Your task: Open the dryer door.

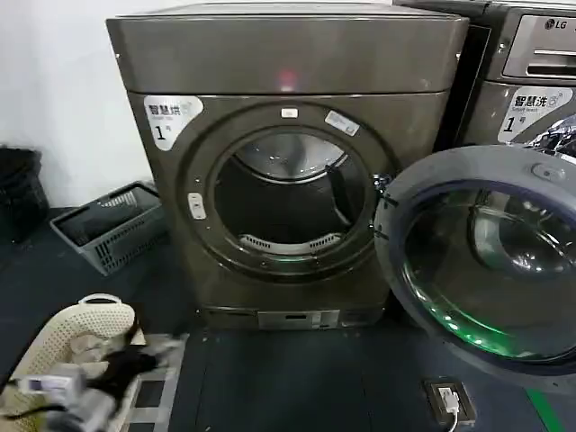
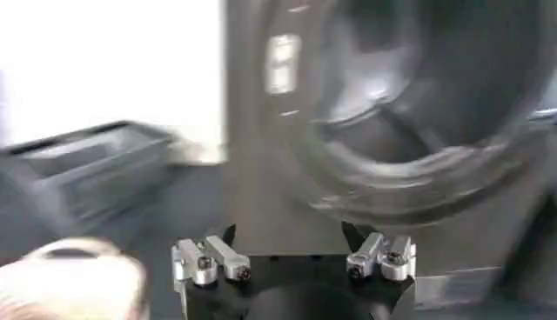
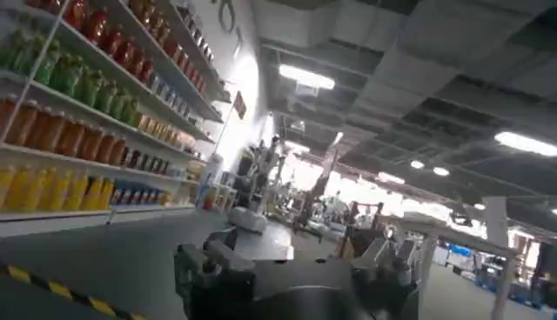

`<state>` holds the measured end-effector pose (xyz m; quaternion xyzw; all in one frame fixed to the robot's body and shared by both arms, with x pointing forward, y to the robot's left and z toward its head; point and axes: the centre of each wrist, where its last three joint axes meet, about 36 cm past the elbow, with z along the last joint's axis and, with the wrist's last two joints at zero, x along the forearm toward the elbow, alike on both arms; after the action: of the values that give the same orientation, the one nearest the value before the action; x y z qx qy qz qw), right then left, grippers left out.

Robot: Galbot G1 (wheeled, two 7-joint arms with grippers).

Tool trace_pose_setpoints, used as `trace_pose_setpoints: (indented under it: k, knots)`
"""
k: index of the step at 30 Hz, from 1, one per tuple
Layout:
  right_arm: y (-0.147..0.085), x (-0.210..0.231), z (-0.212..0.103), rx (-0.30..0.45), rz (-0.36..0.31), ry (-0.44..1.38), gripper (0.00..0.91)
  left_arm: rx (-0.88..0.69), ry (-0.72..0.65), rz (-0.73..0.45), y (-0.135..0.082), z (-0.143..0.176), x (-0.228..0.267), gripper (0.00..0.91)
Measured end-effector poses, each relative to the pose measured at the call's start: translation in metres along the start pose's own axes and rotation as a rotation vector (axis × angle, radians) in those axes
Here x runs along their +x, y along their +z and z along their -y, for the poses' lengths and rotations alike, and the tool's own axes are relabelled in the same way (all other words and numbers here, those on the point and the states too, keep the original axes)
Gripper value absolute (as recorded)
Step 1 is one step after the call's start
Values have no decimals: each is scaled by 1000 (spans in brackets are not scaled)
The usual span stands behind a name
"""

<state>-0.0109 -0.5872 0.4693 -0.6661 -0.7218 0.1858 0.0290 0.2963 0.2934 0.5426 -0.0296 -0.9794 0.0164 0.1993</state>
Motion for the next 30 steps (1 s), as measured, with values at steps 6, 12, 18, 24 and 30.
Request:
trace_pose_setpoints:
  k: [6,12,18,24,30]
  knots:
    - [4,-1,-7,-17,21,-18,907,33,-155,-140,-17,-24,0,907]
    - [5,-2,-7,-14,20,-22,907,165,-235,-275,-39,-48,-17,907]
    - [8,0,-5,-10,21,-20,907,265,-313,-380,-47,-86,-48,907]
    - [9,1,-5,-9,17,-20,907,381,-395,-524,-45,-127,-81,907]
    - [10,4,-6,-10,16,-23,907,486,-436,-596,-43,-157,-96,907]
